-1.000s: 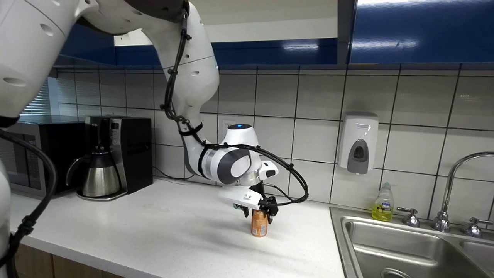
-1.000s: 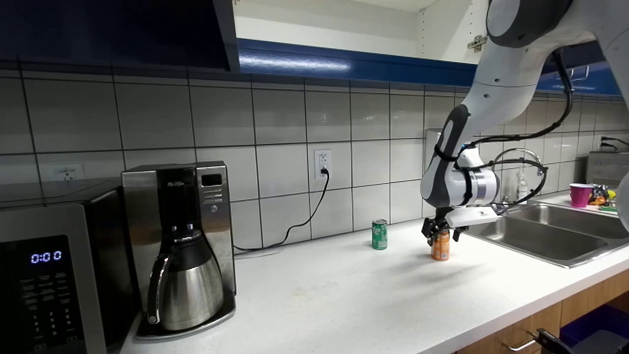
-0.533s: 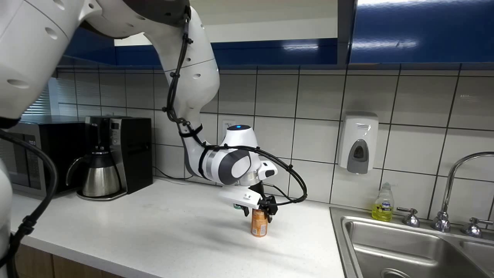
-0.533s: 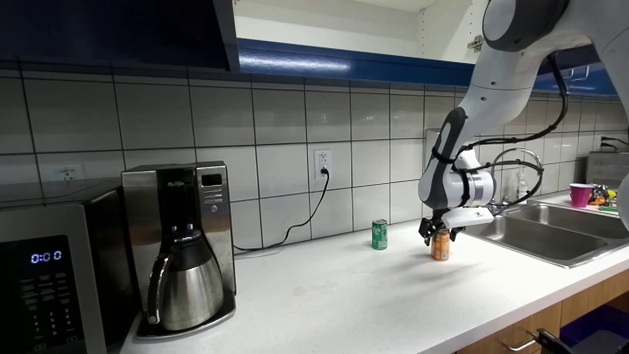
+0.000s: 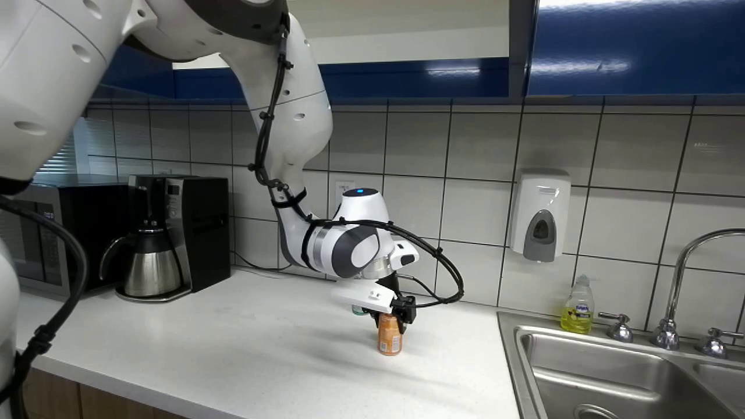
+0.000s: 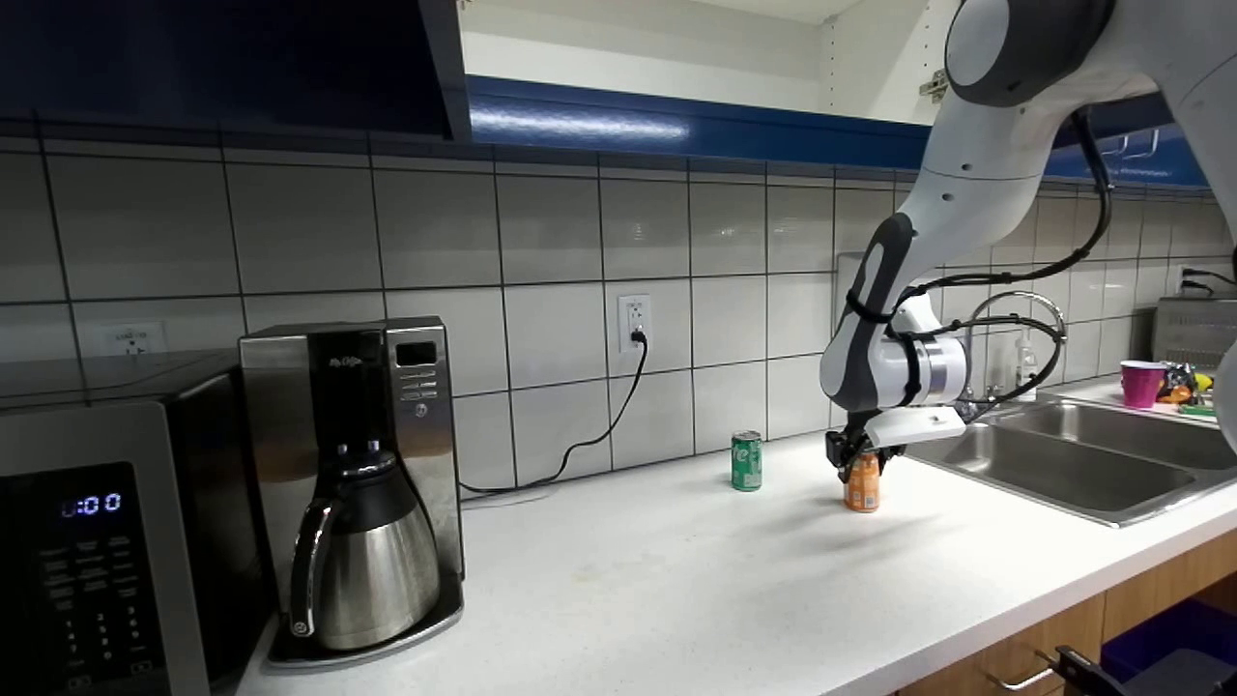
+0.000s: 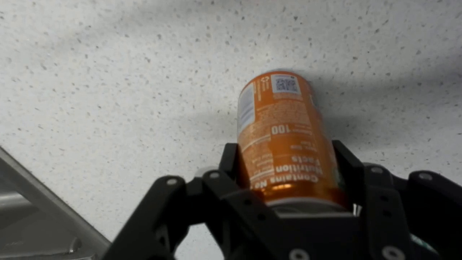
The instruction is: Put the orange soda can in the open shelf
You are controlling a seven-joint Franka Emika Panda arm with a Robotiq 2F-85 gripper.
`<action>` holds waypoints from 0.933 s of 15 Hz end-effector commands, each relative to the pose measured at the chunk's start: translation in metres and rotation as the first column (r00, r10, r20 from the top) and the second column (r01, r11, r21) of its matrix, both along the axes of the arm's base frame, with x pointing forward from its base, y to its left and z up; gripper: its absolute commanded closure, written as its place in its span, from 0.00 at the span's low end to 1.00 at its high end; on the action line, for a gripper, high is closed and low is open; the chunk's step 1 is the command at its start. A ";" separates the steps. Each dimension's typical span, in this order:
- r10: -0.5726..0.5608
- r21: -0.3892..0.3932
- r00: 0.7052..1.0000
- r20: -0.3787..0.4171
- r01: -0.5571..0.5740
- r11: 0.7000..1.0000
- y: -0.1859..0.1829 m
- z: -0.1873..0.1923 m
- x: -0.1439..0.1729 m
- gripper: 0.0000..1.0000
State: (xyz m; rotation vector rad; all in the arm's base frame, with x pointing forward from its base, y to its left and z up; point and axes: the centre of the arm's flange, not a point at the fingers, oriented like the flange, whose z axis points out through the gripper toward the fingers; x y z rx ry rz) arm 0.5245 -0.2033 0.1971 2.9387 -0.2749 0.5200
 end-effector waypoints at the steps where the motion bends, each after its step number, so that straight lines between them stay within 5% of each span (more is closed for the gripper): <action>1: -0.012 -0.006 1.000 0.018 0.012 1.000 0.001 0.000 0.008 0.61; 14: 0.046 -0.007 0.997 -0.067 -0.046 0.999 0.052 0.061 -0.001 0.61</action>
